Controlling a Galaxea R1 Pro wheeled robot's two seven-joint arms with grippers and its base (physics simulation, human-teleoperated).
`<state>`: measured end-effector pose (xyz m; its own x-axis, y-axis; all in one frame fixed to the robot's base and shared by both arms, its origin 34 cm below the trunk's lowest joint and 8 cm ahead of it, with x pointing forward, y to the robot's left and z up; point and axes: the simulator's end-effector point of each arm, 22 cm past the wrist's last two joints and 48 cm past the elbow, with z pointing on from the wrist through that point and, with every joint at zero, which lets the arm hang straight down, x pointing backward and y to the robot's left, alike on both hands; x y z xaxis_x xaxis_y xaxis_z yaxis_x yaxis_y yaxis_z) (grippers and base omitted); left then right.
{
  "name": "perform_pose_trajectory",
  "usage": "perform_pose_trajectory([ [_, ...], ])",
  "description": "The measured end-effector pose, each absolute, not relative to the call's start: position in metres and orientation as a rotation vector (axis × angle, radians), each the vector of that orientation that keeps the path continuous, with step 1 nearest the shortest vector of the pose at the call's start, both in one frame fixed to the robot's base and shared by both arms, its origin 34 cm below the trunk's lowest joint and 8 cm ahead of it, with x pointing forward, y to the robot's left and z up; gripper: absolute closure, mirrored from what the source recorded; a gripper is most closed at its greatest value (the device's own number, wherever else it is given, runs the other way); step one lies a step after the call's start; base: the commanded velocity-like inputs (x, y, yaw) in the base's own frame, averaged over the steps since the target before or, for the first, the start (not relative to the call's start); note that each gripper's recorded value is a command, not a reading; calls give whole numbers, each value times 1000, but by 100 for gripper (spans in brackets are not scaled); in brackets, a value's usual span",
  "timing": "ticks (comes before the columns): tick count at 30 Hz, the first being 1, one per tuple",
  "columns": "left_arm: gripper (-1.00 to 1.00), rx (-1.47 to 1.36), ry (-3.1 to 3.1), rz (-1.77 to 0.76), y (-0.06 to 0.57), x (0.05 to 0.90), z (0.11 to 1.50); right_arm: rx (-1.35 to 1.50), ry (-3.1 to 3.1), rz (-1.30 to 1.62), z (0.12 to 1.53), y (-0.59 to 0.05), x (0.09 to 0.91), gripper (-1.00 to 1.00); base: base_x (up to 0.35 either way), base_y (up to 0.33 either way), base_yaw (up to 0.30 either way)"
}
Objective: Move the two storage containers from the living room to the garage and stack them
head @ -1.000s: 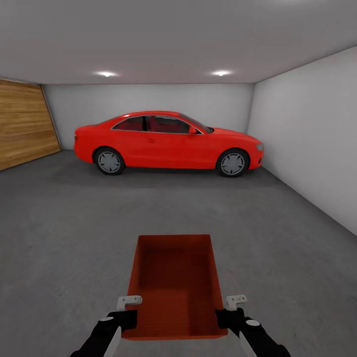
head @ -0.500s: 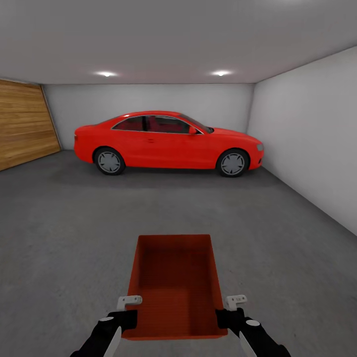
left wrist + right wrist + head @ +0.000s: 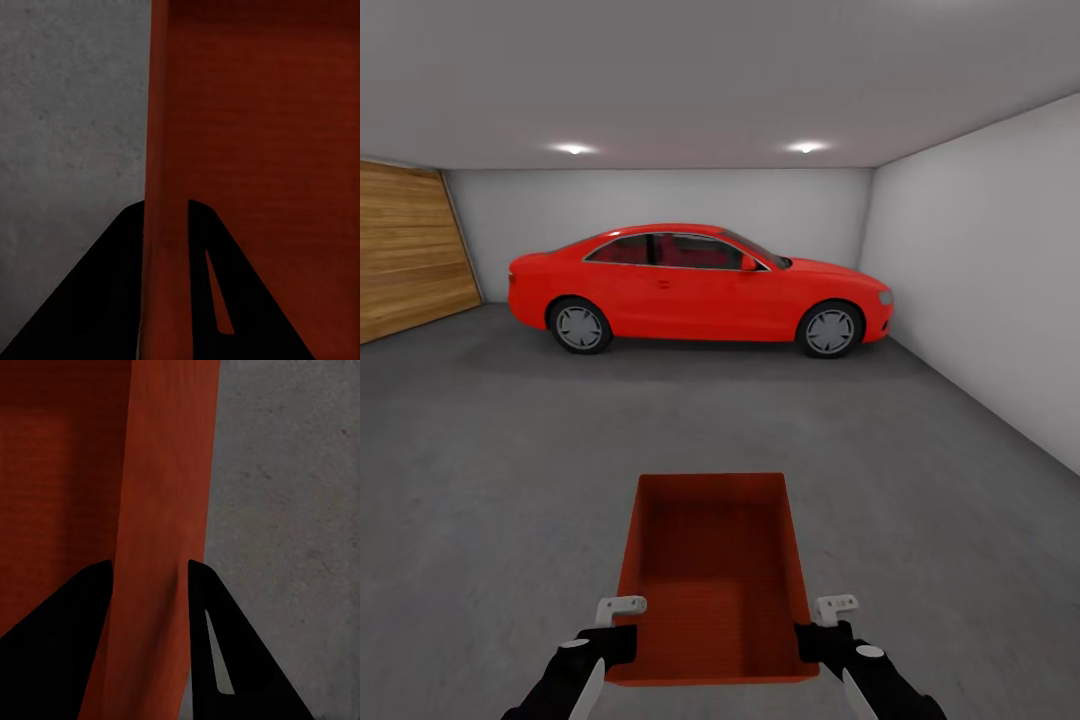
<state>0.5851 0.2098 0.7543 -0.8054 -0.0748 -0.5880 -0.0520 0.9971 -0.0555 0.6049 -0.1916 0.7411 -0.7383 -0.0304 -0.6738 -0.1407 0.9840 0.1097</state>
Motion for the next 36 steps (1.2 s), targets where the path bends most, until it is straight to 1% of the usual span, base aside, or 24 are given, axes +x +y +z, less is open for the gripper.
perform_pose_trajectory([
  [36, 100, -88, 2509, -48, 210, 585, 754, -119, 2396, 198, 741, -192, 605, 100, 323, 0, 0],
])
